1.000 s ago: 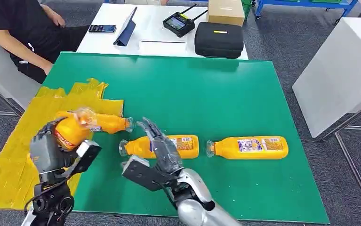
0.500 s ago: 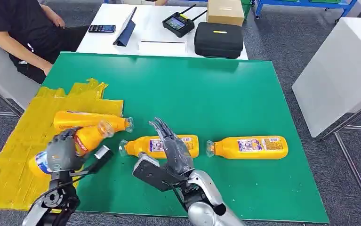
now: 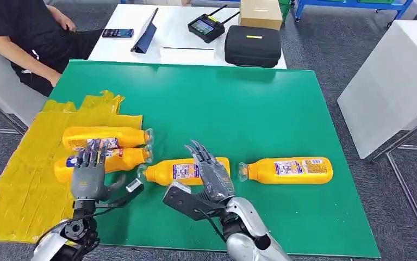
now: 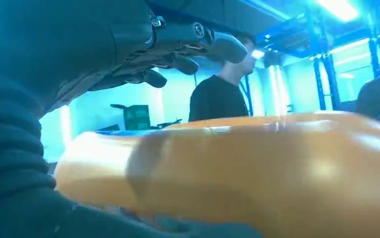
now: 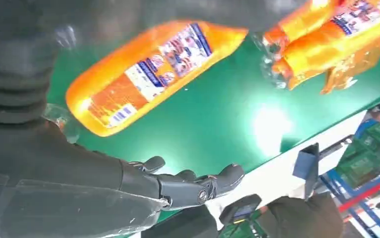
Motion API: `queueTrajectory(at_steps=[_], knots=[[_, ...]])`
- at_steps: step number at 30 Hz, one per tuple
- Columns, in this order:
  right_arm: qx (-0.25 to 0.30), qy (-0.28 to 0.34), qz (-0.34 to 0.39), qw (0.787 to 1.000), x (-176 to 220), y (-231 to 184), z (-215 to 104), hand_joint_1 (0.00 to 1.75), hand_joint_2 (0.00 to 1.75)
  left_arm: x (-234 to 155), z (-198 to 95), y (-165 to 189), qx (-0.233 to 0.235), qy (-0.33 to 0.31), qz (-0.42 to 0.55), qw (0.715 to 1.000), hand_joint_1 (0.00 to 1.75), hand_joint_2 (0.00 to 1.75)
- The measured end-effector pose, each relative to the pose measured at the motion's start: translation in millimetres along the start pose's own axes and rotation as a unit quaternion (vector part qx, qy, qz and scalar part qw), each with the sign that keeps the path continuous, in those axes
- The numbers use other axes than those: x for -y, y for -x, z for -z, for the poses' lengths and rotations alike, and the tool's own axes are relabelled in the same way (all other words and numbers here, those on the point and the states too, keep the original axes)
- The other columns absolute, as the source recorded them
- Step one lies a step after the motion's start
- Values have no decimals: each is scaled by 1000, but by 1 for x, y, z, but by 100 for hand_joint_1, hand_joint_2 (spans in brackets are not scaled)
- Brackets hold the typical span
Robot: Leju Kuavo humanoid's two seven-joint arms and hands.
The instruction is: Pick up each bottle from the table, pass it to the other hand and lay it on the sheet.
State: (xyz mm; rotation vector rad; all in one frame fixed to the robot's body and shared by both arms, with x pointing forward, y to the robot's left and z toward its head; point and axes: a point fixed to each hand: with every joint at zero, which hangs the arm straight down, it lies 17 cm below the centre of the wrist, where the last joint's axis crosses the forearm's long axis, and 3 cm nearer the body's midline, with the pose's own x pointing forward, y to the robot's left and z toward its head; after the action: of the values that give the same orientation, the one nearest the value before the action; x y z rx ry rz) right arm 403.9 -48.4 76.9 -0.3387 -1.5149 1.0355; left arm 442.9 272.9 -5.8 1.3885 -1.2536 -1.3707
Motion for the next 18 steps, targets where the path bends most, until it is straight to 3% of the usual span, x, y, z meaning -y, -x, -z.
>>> queueTrajectory(at_steps=[8, 16, 18], knots=[[-34, -3, -32, 999, 0, 20, -1, 0, 175, -7, 10, -3, 10, -9, -15, 1000, 0, 0], [-79, -7, -83, 993, -2, 55, -3, 0, 175, -32, 28, 11, -30, -37, -169, 985, 0, 0], [-86, -6, -97, 992, 0, 64, 3, 0, 175, -32, 31, 13, -50, -28, -260, 964, 0, 0]])
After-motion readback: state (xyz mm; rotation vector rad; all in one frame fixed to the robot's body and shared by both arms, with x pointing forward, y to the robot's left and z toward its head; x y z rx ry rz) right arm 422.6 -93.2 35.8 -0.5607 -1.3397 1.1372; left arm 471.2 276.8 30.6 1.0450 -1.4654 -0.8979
